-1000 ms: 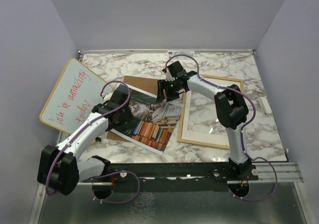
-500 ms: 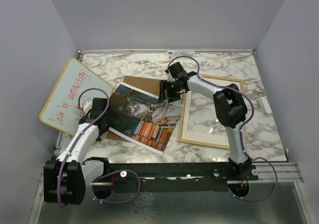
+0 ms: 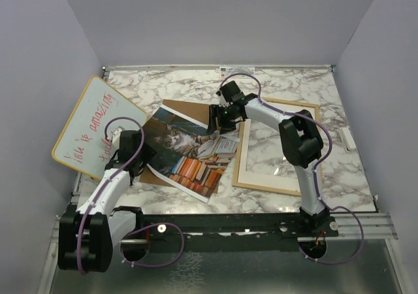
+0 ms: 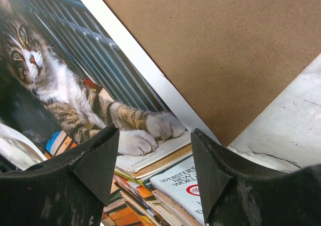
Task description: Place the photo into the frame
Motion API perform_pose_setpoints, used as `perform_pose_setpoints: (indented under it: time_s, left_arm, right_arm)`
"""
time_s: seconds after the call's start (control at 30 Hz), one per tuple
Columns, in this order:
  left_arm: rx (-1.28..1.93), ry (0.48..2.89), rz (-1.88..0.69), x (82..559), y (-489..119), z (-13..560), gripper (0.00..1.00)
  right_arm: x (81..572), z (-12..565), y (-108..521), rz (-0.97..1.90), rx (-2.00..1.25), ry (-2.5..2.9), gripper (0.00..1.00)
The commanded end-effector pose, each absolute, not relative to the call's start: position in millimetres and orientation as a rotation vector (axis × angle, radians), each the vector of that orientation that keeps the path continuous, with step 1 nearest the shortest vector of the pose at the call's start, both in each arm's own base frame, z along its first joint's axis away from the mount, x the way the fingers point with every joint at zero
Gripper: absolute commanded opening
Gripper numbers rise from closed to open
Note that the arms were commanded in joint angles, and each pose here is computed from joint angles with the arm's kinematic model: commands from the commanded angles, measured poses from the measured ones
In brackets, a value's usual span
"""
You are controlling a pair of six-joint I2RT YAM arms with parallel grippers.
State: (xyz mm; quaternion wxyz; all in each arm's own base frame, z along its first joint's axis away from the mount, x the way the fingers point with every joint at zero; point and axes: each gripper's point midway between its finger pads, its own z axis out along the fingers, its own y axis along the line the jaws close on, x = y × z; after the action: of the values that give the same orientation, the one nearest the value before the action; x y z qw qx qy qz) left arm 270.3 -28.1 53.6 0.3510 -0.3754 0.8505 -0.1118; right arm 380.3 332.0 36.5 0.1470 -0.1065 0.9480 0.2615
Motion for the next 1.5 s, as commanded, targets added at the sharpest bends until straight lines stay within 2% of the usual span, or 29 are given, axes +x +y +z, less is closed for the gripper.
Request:
perform_pose_setpoints:
  time_s: [0.0, 0.2, 0.27, 0.37, 0.47, 0.53, 0.77, 0.87, 1.0, 1.07, 1.13, 1.2, 1.47]
  left_arm:
    - [-0.909, 2.132, -0.447, 290, -43, 63, 0.55]
    - [-0.877, 2.075, -0.667, 301, -67, 73, 0.54]
    - [-0.870, 2.064, -0.692, 303, -69, 77, 0.50]
    - [-0.853, 2.066, -0.674, 306, -67, 81, 0.33]
    - [-0.838, 2.073, -0.635, 310, -63, 86, 0.09]
    - [-0.819, 2.080, -0.589, 314, -58, 94, 0.00]
    - [-0.618, 2.088, -0.529, 339, -57, 164, 0.00]
    - [-0.511, 2.074, -0.531, 352, -61, 204, 0.00]
    - [-0.381, 2.050, -0.613, 366, -76, 248, 0.00]
    - [-0.334, 2.026, -0.659, 370, -84, 269, 0.00]
    - [-0.304, 2.019, -0.695, 373, -90, 280, 0.00]
    - [-0.273, 2.019, -0.730, 374, -95, 288, 0.00]
    - [-0.185, 2.027, -0.839, 377, -113, 308, 0.00]
  right_arm:
    - [371, 4, 325, 0.712, -0.298, 2.817, 0.64]
    - [370, 3, 326, 0.714, -0.283, 2.820, 0.64]
    - [370, 4, 326, 0.718, -0.274, 2.819, 0.64]
    - [371, 9, 327, 0.727, -0.268, 2.808, 0.64]
    - [376, 22, 326, 0.705, -0.236, 2.787, 0.64]
    - [385, 37, 319, 0.651, -0.177, 2.760, 0.64]
    - [418, 96, 251, 0.404, 0.209, 2.580, 0.68]
    - [419, 98, 210, 0.266, 0.355, 2.553, 0.71]
    - [412, 79, 186, 0.228, 0.414, 2.618, 0.71]
    - [411, 72, 187, 0.240, 0.387, 2.650, 0.69]
    - [412, 67, 191, 0.257, 0.361, 2.668, 0.58]
    - [414, 63, 194, 0.271, 0.350, 2.683, 0.53]
    - [419, 46, 202, 0.288, 0.320, 2.730, 0.51]
